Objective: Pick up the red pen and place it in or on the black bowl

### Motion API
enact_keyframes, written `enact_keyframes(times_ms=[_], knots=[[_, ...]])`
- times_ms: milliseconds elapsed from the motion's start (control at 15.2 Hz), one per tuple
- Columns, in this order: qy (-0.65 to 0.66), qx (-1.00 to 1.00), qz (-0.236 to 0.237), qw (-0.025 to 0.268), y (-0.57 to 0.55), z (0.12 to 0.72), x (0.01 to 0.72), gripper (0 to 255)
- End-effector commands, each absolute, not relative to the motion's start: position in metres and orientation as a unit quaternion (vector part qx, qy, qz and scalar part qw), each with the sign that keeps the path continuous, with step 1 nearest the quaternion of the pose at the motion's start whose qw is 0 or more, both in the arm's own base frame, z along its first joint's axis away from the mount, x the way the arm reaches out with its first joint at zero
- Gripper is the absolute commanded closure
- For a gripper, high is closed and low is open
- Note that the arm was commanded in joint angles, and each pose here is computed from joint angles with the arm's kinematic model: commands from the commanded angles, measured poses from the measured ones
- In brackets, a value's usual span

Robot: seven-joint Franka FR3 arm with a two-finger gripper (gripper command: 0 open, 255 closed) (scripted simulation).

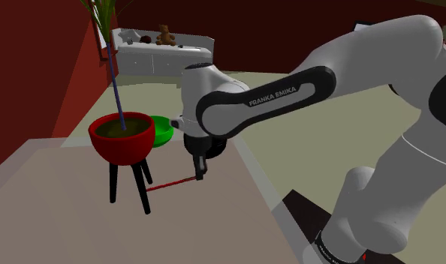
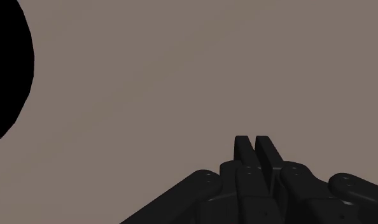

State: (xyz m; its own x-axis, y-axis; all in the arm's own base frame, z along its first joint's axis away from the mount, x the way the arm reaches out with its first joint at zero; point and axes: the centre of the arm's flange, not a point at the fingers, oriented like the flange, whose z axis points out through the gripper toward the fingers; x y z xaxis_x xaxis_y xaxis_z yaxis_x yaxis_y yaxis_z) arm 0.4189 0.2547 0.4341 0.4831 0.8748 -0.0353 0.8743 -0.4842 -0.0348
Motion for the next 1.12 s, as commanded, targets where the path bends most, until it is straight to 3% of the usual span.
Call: enact_keyframes(times_ms=[0,792,1056], knots=[[-0.508,-0.861,0.024,0.006,0.255,0.444,0.419,255],[-0.508,-0.861,0.024,0.006,0.255,0.506,0.419,255],[-0.508,-0.861,0.024,0.006,0.211,0.508,0.447,255]])
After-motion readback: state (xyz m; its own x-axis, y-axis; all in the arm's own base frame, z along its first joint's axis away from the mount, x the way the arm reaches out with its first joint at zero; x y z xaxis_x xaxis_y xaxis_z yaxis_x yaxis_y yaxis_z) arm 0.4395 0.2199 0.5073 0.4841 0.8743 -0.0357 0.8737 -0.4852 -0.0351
